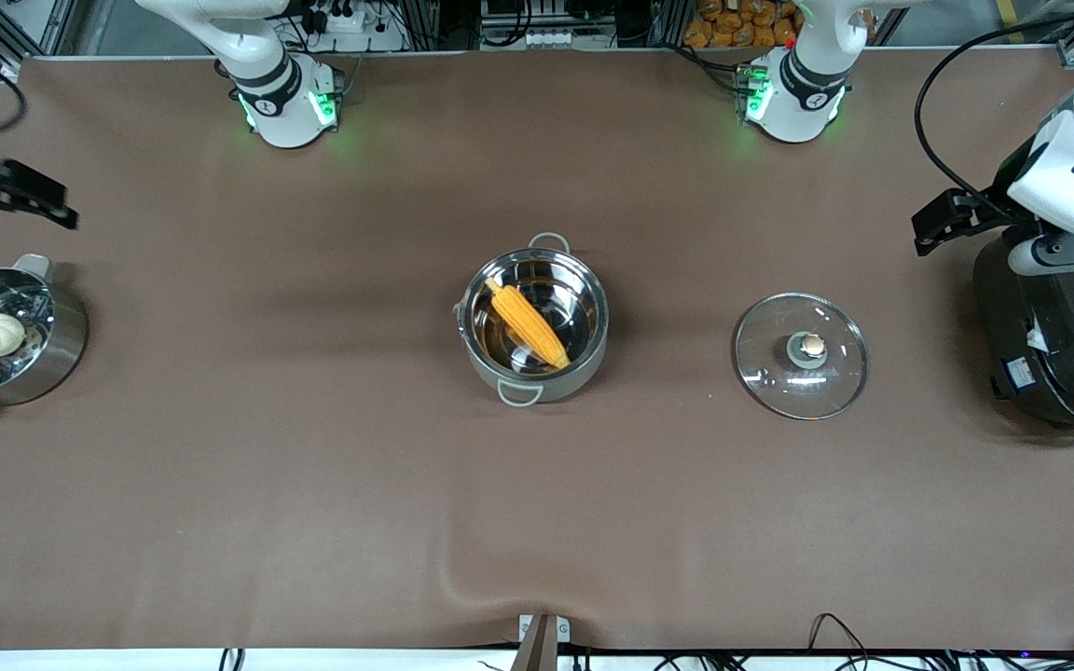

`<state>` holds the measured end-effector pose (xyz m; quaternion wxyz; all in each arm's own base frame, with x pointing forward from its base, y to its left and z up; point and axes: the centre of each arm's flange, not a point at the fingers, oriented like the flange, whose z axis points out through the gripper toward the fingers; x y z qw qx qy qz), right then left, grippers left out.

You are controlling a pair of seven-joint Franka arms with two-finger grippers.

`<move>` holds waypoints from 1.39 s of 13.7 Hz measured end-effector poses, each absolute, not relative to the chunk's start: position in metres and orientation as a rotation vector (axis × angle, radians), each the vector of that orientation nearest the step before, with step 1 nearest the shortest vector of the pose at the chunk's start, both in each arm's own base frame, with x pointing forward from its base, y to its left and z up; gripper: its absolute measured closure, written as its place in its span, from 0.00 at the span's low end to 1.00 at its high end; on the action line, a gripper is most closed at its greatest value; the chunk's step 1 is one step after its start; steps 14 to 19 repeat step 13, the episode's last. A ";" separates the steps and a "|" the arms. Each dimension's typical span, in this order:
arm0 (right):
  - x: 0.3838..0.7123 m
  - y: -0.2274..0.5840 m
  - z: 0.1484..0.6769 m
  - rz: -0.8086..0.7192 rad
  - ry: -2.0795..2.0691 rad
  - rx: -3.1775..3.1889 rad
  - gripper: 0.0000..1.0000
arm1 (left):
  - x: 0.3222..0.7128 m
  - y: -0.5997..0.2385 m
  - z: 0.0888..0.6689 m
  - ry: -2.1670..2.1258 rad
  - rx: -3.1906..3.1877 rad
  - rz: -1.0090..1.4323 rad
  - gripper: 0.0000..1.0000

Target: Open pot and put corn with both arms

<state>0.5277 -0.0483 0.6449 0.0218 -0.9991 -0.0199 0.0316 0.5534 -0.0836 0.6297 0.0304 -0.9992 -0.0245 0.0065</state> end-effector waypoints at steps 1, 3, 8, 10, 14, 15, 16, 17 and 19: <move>0.527 -0.053 0.649 0.091 -0.049 -3.093 0.00 | 0.553 -0.084 0.630 -0.076 -3.080 0.019 0.00; 0.526 -0.054 0.649 0.101 0.036 -3.093 0.00 | 0.553 -0.083 0.630 -0.077 -3.079 0.023 0.00; 0.525 -0.042 0.649 0.122 0.179 -3.091 0.00 | 0.545 -0.073 0.644 -0.107 -3.129 0.105 0.00; 0.525 -0.042 0.650 0.118 0.180 -3.091 0.00 | 0.544 -0.065 0.644 -0.111 -3.132 0.121 0.00; 0.525 -0.044 0.651 0.118 0.186 -3.091 0.00 | 0.544 -0.063 0.643 -0.115 -3.131 0.126 0.00; 0.525 -0.044 0.651 0.118 0.186 -3.091 0.00 | 0.544 -0.063 0.643 -0.115 -3.131 0.126 0.00; 0.525 -0.044 0.651 0.118 0.186 -3.091 0.00 | 0.544 -0.063 0.643 -0.115 -3.131 0.126 0.00; 0.525 -0.044 0.651 0.118 0.186 -3.091 0.00 | 0.544 -0.063 0.643 -0.115 -3.131 0.126 0.00; 0.525 -0.044 0.651 0.118 0.186 -3.091 0.00 | 0.544 -0.063 0.643 -0.115 -3.131 0.126 0.00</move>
